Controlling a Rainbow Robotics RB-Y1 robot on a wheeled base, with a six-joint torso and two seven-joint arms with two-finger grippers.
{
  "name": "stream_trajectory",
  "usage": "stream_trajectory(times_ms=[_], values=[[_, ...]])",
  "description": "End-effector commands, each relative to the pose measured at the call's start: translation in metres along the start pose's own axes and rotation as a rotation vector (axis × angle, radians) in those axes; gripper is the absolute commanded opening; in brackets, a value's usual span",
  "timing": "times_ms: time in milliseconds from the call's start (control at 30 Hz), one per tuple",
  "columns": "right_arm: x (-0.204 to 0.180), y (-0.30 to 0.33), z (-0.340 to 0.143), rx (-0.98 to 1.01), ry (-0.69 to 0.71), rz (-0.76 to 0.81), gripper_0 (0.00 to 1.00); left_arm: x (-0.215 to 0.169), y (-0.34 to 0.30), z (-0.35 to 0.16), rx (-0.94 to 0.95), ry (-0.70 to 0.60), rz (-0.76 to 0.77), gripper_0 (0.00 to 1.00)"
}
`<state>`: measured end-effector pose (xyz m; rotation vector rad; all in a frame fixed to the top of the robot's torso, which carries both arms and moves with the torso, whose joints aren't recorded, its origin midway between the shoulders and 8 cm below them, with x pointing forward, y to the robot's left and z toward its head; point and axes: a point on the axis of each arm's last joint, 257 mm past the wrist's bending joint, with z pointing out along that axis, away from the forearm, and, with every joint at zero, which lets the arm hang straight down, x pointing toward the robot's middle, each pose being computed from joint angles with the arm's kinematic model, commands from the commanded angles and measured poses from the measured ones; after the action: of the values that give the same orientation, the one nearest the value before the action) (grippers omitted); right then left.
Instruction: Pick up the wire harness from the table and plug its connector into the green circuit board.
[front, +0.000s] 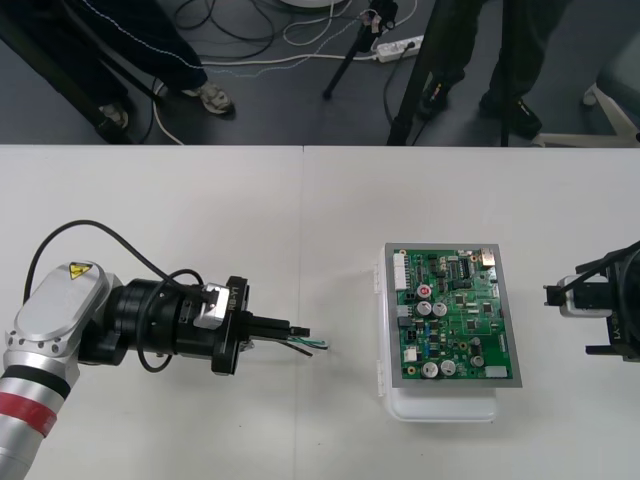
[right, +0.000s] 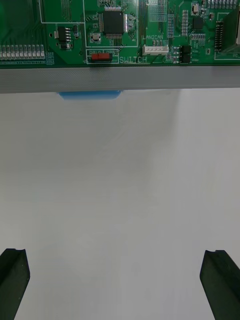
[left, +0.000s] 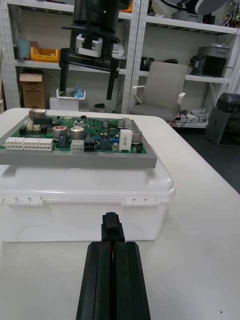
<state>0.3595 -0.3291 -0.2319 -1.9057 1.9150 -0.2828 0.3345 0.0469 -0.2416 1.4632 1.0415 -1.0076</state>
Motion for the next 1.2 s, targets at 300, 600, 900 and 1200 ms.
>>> stream_trajectory(times_ms=[300,600,900,1200], values=[[-0.022,-0.023,0.02,0.03,0.006,-0.039,1.0,-0.017,0.028,0.042,-0.032,-0.027,0.053,0.0],[-0.037,-0.017,0.03,0.016,-0.032,-0.054,1.0,-0.015,0.034,0.064,-0.051,-0.02,0.04,0.0],[-0.048,-0.019,0.036,0.024,-0.039,-0.09,1.0,-0.023,0.034,0.077,-0.045,-0.045,0.039,0.0],[-0.062,-0.021,0.043,0.044,-0.065,-0.072,1.0,-0.022,0.031,0.091,-0.039,-0.047,0.019,0.0]])
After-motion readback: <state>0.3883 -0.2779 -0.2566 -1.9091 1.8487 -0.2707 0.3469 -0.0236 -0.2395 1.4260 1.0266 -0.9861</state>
